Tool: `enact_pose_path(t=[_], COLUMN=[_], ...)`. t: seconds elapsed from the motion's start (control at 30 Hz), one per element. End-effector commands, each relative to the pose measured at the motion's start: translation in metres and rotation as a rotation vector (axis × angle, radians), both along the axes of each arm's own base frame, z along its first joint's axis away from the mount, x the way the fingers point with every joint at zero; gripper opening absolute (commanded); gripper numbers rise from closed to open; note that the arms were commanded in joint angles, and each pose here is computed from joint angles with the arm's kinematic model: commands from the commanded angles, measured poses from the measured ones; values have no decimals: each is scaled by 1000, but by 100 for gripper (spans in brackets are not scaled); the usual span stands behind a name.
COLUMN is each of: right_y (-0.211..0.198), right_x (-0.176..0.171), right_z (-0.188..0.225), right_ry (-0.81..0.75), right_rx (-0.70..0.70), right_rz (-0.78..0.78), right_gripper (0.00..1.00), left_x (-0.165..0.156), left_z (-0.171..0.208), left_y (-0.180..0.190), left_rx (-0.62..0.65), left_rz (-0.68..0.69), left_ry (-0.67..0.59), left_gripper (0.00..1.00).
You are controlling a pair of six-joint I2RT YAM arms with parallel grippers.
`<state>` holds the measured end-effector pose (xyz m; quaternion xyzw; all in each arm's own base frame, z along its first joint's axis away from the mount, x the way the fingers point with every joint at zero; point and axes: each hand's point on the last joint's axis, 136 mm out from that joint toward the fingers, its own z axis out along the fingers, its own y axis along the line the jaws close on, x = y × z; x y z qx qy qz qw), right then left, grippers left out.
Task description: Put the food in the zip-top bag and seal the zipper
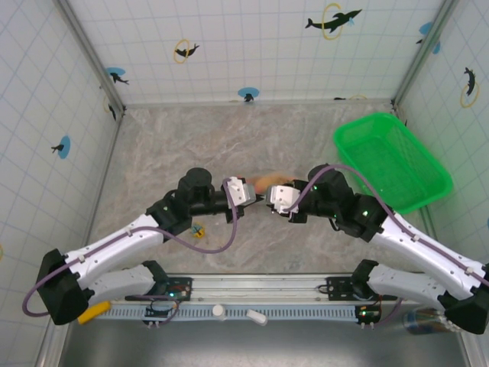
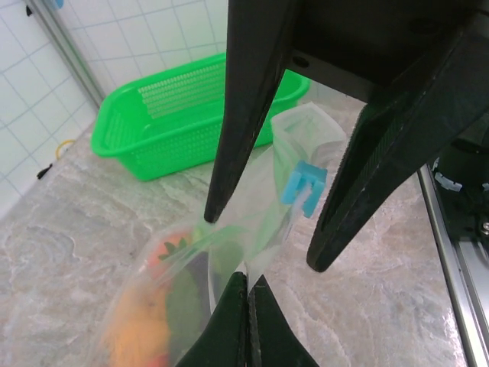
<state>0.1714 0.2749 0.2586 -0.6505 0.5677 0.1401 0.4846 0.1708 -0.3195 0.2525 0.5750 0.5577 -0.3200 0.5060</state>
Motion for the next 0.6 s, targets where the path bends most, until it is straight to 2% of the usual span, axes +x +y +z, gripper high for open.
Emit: enact_pose_path(t=[0.0,0.13,0.2,0.4,0.47,0.53,0.57], right_y=[-8,-17,-20,-15,-13,-11,-11], right_x=[2,4,6,9,8,6,6], right_z=[22,6,1,14,19,20,21], right_ry=[-16,19,14,-6,-7,-3,-1], right_rx=[46,-31,-43,14,20,16,15], right_rz=[-59,-99,-116,-130,-117,-100,-96], right_gripper=[45,44,41,14,8,5,5], left_x=[-5,-9,-10,-15,-19,-20,-21], left_z=[18,23,21,15,16,18,20], left_y=[4,7,6,5,4,3,2], left_rx=[-69,-92,-88,-76,-69,-68,-70], left_rz=[-2,-9,-16,-44,-64,-78,-85], left_ry=[-63,-69,-60,-42,-33,-25,-24], left_gripper=[0,0,0,0,23,34,36])
